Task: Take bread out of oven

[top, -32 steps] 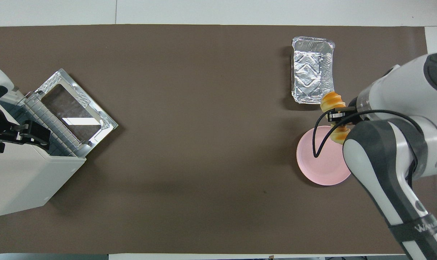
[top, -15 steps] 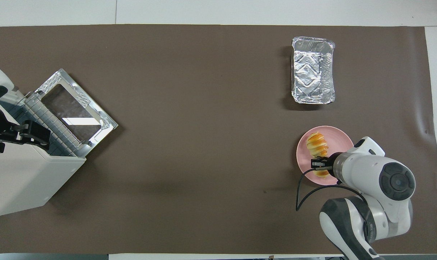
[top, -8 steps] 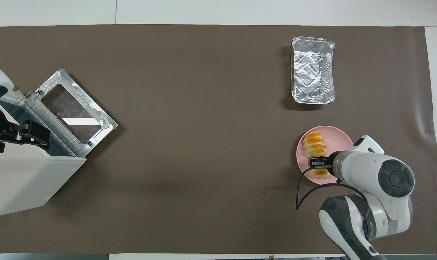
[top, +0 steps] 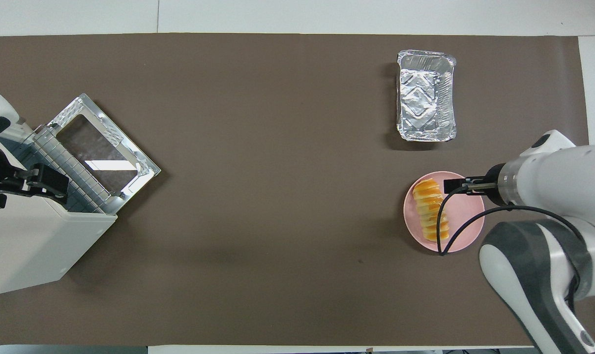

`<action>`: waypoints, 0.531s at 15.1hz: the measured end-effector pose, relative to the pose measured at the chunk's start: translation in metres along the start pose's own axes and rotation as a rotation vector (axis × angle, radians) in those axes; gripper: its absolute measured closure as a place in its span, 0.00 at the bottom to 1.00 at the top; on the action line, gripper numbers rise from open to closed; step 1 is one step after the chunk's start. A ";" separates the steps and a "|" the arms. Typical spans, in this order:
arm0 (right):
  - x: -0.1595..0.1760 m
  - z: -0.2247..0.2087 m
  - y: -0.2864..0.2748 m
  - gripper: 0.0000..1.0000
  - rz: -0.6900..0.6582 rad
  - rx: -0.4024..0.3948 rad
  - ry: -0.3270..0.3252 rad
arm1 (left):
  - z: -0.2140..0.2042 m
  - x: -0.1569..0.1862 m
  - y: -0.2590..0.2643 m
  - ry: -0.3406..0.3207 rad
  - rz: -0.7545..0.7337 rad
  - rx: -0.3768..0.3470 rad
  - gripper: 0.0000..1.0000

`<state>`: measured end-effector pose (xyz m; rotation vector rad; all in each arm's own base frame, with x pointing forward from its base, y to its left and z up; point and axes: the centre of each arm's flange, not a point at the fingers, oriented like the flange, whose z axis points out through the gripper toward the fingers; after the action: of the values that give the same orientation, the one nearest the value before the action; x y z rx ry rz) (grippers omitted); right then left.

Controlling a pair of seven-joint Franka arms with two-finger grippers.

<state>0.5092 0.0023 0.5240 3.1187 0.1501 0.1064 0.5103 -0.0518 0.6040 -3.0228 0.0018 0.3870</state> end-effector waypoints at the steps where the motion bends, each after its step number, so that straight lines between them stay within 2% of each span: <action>1: 0.001 -0.016 0.005 0.00 -0.007 0.000 -0.007 | 0.000 0.000 0.000 0.000 0.000 0.000 0.00; 4: 0.002 -0.058 0.014 0.00 -0.064 0.004 -0.049 | 0.000 0.000 0.000 0.000 0.000 0.000 0.00; 8: 0.005 -0.079 0.040 0.00 -0.097 0.016 -0.113 | 0.000 0.000 0.000 0.000 0.000 0.000 0.00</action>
<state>0.5128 -0.0358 0.6036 3.1156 0.3014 -0.0719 0.5103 -0.0518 0.6040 -3.0228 0.0018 0.3870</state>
